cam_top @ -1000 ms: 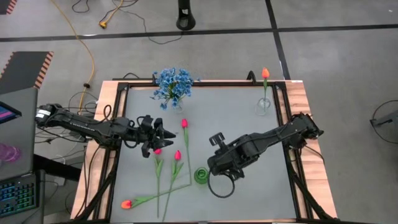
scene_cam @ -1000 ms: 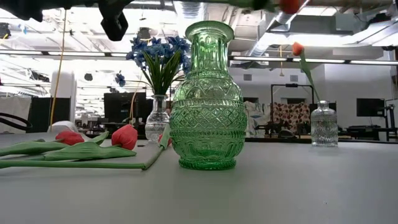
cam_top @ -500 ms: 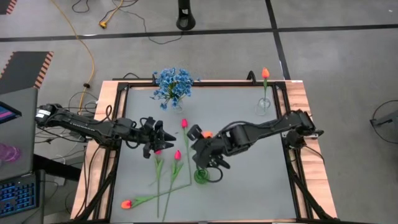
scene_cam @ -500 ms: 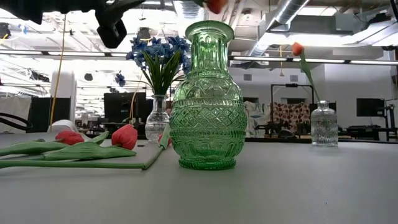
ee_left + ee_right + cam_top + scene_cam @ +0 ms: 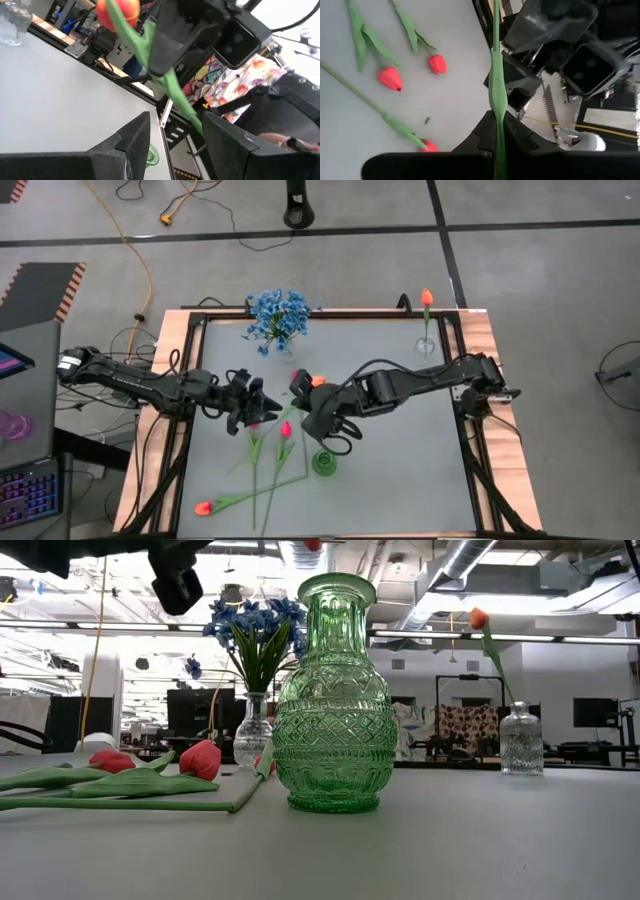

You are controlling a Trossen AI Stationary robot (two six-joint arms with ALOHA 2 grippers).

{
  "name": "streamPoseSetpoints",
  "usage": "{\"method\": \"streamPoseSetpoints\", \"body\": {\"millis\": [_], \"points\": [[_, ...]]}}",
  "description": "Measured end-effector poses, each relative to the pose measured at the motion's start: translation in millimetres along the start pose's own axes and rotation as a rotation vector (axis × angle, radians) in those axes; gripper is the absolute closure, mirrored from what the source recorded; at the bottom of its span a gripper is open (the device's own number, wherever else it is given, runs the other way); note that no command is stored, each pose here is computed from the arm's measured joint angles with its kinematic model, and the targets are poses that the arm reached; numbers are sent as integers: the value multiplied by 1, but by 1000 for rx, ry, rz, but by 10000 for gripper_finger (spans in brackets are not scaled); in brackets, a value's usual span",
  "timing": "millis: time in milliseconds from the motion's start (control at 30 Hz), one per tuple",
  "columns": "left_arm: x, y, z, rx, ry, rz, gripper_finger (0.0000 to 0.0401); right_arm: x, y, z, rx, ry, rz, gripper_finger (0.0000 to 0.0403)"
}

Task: Sort flowers into vase by color
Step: Put the right orange tulip into the top right transparent vase

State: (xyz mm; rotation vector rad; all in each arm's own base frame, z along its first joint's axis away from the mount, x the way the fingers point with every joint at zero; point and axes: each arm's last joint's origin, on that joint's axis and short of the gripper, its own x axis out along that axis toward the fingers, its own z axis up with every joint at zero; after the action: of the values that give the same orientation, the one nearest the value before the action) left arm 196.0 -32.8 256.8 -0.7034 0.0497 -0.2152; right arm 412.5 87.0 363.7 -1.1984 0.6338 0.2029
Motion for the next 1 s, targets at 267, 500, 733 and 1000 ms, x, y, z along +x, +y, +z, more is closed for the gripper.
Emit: {"method": "streamPoseSetpoints", "body": {"millis": [267, 500, 733, 1000], "points": [[0, -4, 5, -62, -67, -28, 234, 0, -3, 2, -60, -15, -27, 358], [1, -5, 7, -66, -80, -51, 234, 0, -3, 1, -62, -15, -27, 358], [15, 4, -3, -118, -43, -32, 234, 0, -3, 1, -63, -14, -23, 358], [24, 7, -7, -109, -34, -68, 234, 0, -2, 1, -22, -14, -21, 358]]}}
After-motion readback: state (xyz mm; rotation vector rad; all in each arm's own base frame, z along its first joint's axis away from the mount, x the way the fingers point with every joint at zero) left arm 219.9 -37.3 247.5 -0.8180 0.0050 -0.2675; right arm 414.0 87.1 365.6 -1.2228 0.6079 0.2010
